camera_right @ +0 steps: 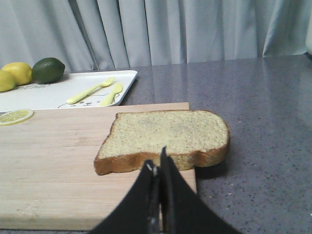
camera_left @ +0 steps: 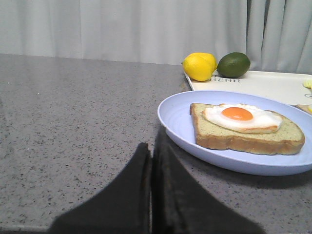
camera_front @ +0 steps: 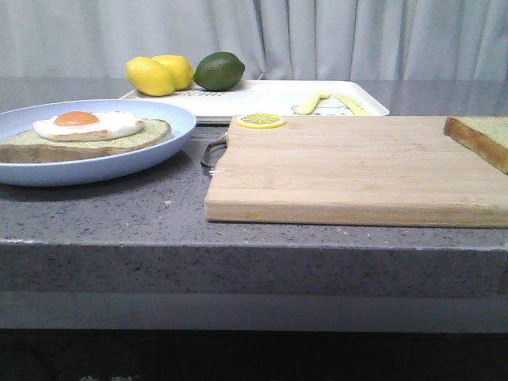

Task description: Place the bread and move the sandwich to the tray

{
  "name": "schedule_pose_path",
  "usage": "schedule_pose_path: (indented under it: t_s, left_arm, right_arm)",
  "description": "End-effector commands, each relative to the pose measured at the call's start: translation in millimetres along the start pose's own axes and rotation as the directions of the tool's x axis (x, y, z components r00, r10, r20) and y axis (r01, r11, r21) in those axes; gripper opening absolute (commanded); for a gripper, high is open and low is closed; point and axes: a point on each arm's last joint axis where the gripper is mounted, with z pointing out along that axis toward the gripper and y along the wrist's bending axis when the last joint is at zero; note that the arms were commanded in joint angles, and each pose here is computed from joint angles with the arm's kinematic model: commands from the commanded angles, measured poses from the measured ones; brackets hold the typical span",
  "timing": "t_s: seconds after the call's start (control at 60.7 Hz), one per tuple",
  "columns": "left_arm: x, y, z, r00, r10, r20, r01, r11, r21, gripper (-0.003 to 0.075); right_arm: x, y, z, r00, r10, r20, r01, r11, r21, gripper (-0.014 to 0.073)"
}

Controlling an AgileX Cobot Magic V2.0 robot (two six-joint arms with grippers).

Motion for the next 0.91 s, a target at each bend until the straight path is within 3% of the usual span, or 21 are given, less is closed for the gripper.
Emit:
schedule_pose_path:
  t_s: [0.0, 0.741, 0.89]
  left_arm:
    - [-8.2, -0.2, -2.0, 0.994, -0.008, 0.106, 0.008, 1.0, 0.002, -0.002]
    - [-8.2, -0.2, -2.0, 0.994, -0.008, 0.106, 0.008, 1.0, 0.002, -0.002]
    - [-13.2, -0.3, -2.7, 0.987, -0.016, 0.16, 0.015, 1.0, 0.005, -0.002]
  right_arm:
    - [-9.6, 0.9, -2.0, 0.994, -0.01, 0.106, 0.011, 1.0, -0.007, -0.0069]
    - [-9.6, 0.9, -2.0, 0.994, -0.01, 0.106, 0.011, 1.0, -0.007, -0.0069]
    - [-11.2, 1.0, -2.2, 0.993, -0.008, 0.118, 0.009, 1.0, -0.008, -0.0069]
